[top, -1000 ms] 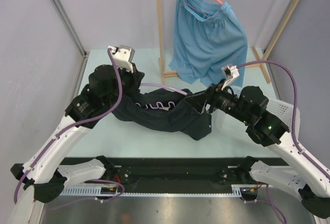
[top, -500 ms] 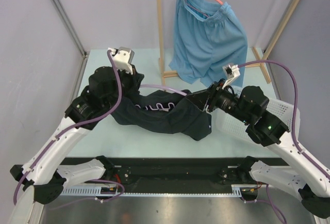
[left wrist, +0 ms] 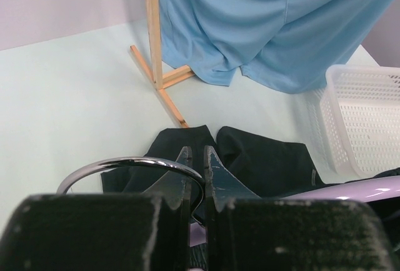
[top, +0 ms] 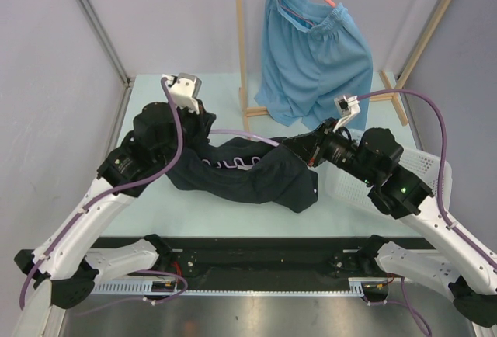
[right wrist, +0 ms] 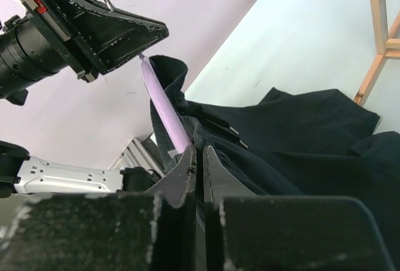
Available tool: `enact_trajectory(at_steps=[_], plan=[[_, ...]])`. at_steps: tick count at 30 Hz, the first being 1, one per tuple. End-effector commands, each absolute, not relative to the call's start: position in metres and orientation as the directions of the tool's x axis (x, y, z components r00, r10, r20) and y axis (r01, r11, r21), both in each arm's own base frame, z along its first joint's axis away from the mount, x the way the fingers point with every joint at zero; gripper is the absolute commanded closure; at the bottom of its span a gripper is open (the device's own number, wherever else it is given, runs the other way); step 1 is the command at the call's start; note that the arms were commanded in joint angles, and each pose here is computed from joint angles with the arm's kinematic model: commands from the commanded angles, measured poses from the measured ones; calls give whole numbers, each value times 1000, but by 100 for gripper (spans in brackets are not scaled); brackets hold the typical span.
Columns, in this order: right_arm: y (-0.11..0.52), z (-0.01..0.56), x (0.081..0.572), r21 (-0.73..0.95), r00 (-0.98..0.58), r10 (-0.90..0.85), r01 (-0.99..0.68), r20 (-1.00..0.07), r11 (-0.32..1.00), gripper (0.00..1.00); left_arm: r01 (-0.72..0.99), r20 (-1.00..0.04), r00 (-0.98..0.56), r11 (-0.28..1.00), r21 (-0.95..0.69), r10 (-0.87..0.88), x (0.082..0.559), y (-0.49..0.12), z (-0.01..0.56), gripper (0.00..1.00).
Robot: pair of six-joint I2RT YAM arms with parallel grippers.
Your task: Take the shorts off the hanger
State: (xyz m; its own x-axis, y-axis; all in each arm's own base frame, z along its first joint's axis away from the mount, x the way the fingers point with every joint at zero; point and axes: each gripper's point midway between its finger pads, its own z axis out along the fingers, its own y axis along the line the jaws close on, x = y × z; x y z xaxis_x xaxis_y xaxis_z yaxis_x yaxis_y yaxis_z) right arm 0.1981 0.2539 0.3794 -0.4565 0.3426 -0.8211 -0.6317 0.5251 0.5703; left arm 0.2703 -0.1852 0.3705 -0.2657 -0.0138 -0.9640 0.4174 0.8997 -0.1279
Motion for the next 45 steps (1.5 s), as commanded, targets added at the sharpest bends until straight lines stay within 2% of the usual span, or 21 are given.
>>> enact_trajectory(at_steps=[1, 3, 4, 8, 11, 14, 16, 20, 26, 31, 35, 37, 40, 45], plan=[[254, 400, 197, 553, -412, 371, -665, -832, 502, 100, 390, -972, -191, 899, -201, -134, 269, -178, 403, 100], [249, 399, 197, 543, -402, 366, -657, -839, 523, 100, 319, -967, -184, 920, -226, -174, 271, -166, 406, 100], [244, 398, 200, 540, -389, 375, -638, -841, 549, 100, 203, -959, -177, 945, -257, -223, 276, -147, 404, 100], [220, 392, 205, 524, -353, 387, -569, -852, 634, 100, 31, -942, -97, 945, -327, -322, 270, -108, 405, 100], [205, 385, 204, 513, -344, 382, -525, -858, 679, 100, -45, -909, 3, 908, -417, -417, 257, -78, 411, 100], [194, 384, 201, 502, -328, 382, -507, -864, 701, 100, -42, -859, 95, 860, -508, -503, 241, -59, 421, 100], [191, 377, 200, 501, -330, 380, -499, -864, 707, 100, -23, -827, 140, 833, -553, -544, 234, -51, 430, 100], [191, 377, 196, 518, -325, 403, -509, -855, 687, 100, 22, -814, 130, 823, -568, -566, 233, -59, 437, 100], [249, 376, 190, 570, -435, 369, -647, -821, 506, 100, 248, -774, -51, 743, -622, -631, 234, -121, 448, 100], [290, 358, 203, 591, -495, 324, -663, -806, 459, 100, 491, -680, -252, 515, -703, -688, 208, -179, 475, 100], [297, 352, 213, 587, -491, 323, -659, -809, 471, 100, 676, -642, -331, 301, -672, -691, 170, -201, 520, 100], [290, 357, 218, 582, -471, 342, -652, -813, 486, 100, 714, -636, -344, 247, -655, -691, 157, -201, 531, 100], [269, 368, 224, 577, -436, 379, -640, -816, 507, 100, 742, -659, -301, 264, -616, -689, 148, -193, 537, 100], [213, 419, 228, 548, -300, 478, -630, -825, 550, 100, 648, -724, -229, 453, -612, -651, 167, -175, 503, 99]])
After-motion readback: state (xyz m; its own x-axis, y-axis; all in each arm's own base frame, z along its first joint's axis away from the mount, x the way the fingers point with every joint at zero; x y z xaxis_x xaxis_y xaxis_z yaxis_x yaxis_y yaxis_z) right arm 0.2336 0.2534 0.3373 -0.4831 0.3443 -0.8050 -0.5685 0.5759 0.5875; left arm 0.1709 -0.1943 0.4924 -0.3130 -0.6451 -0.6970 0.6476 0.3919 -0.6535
